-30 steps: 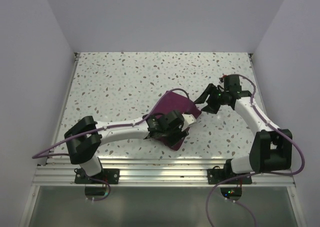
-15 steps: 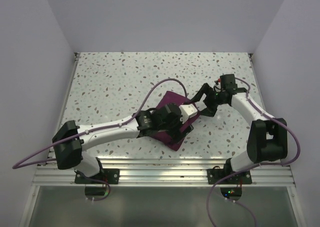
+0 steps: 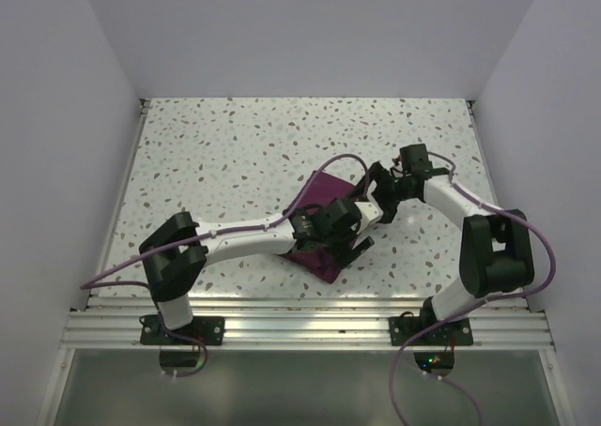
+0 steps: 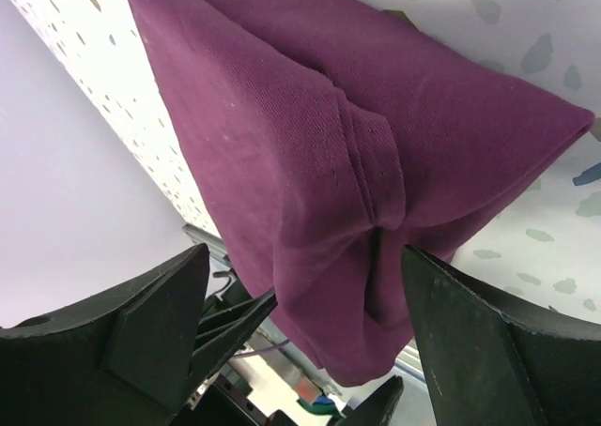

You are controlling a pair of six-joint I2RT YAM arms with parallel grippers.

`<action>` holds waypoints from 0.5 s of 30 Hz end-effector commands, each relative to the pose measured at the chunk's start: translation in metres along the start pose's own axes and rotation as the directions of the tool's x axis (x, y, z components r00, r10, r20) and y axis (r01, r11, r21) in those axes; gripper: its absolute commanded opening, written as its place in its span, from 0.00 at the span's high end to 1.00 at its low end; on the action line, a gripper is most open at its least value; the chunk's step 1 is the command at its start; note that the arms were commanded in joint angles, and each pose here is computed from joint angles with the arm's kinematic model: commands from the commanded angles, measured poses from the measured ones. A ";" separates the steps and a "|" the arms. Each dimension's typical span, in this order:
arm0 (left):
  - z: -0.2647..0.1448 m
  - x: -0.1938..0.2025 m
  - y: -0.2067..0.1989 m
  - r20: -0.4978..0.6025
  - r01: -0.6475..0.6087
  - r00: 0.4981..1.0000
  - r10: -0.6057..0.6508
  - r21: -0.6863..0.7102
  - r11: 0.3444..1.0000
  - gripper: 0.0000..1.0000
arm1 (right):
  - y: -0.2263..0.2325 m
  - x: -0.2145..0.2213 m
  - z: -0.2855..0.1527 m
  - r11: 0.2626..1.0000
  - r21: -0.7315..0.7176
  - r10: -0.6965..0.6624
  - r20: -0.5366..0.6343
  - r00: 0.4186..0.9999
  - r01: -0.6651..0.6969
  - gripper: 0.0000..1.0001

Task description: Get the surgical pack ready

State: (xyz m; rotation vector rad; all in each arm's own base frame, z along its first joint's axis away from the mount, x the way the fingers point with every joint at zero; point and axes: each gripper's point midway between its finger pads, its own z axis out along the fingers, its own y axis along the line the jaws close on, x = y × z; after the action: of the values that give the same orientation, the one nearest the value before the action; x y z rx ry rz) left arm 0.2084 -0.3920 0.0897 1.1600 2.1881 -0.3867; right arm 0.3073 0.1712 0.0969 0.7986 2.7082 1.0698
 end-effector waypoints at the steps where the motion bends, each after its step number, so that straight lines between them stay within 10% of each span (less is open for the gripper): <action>1: 0.001 -0.011 0.003 0.036 -0.001 0.999 0.002 -0.029 1.000 0.02 | 0.000 -0.003 0.009 1.000 -0.009 0.007 0.022 1.000 -0.007 0.15; 15: 0.002 0.014 0.002 -0.020 -0.043 0.999 0.043 -0.006 0.999 0.24 | 0.003 -0.023 0.023 1.000 -0.022 -0.014 0.072 0.997 0.015 0.21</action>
State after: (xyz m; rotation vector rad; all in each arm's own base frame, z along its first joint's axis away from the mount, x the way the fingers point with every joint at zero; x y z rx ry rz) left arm 0.2073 -0.3824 0.0760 1.1832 2.2061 -0.3415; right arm 0.3144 0.1736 0.0755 0.8244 2.7031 1.0505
